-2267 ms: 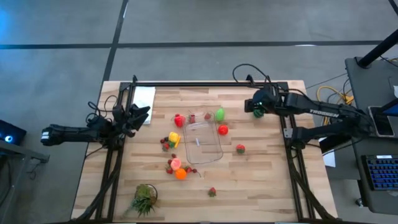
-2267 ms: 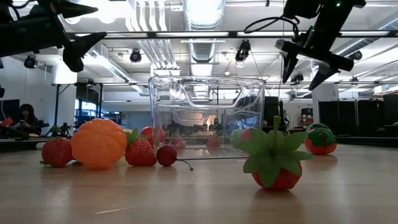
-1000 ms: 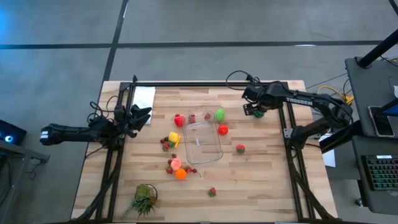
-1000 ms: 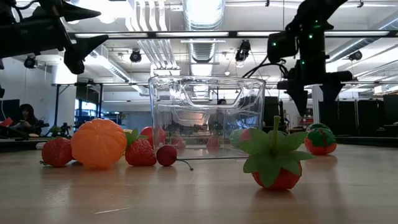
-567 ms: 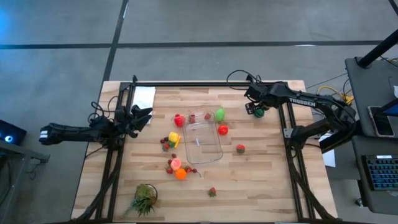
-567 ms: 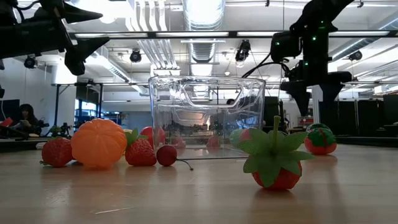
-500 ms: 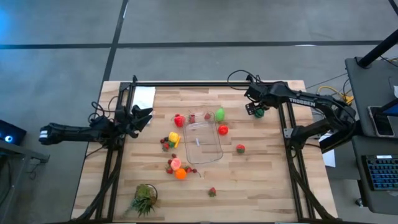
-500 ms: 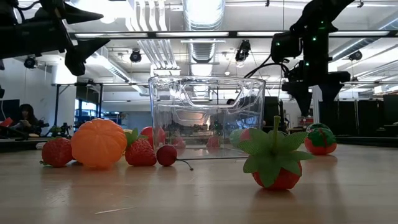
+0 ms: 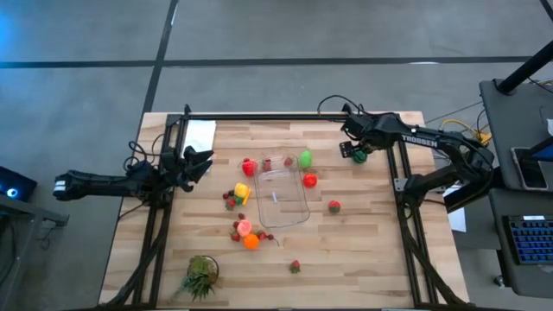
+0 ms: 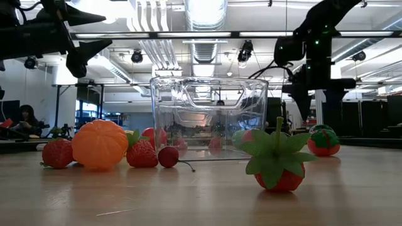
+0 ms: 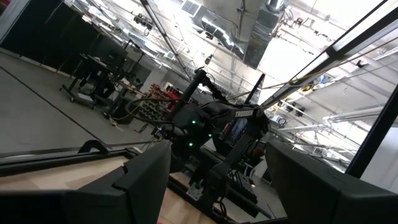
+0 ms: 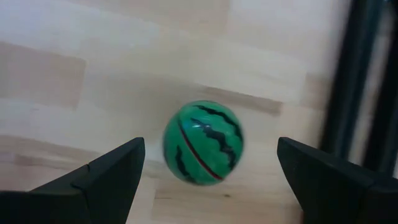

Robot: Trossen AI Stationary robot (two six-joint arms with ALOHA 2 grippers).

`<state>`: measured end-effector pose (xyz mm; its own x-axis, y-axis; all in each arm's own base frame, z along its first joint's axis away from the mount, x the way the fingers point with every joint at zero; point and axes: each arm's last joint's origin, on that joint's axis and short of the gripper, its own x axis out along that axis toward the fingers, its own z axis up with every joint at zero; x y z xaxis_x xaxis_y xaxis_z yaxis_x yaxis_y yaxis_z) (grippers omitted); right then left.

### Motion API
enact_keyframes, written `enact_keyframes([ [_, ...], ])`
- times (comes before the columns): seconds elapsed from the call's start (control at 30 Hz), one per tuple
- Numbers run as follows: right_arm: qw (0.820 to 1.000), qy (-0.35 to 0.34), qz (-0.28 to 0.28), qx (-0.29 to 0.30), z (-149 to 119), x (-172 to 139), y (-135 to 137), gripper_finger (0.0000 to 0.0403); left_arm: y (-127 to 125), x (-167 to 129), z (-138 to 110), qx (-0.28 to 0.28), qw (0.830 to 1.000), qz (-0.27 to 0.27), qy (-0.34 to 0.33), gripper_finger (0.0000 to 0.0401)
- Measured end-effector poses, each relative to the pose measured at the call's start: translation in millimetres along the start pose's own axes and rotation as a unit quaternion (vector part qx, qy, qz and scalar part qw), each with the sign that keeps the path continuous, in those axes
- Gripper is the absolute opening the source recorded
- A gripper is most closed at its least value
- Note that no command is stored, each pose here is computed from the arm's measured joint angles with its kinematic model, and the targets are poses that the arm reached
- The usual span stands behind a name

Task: Pick and placing Produce into tupperware
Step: Put the watermelon into the transparent bin

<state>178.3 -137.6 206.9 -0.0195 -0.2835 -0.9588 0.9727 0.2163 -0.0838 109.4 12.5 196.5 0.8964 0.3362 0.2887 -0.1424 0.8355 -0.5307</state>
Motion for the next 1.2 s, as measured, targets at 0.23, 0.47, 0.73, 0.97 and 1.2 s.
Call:
enact_keyframes([
  [0.23, 0.999, 0.024, 0.026, 0.009, 0, 19, -11, 0.0359, 0, 0, 0, 0.0, 1.0, 0.0, -0.001, 0.0249],
  [0.47, 0.999, 0.028, 0.016, -0.003, -4, 24, -13, 0.0359, 0, 0, 0, 0.0, 1.0, 0.0, 0.0, 0.0249],
  [0.73, 0.999, 0.01, 0.031, -0.032, -2, 26, -11, 0.0359, 0, 0, 0, 0.004, 1.0, 0.0, 0.0, 0.0249],
  [0.97, 0.998, 0.036, 0.025, -0.054, 0, 43, -7, 0.0359, 0, 0, 0, 0.004, 1.0, 0.002, 0.0, 0.0249],
  [1.2, 0.997, 0.056, 0.012, -0.056, -1, 53, -4, 0.0359, 0, 0, 0, 0.003, 1.0, 0.002, -0.002, 0.0249],
])
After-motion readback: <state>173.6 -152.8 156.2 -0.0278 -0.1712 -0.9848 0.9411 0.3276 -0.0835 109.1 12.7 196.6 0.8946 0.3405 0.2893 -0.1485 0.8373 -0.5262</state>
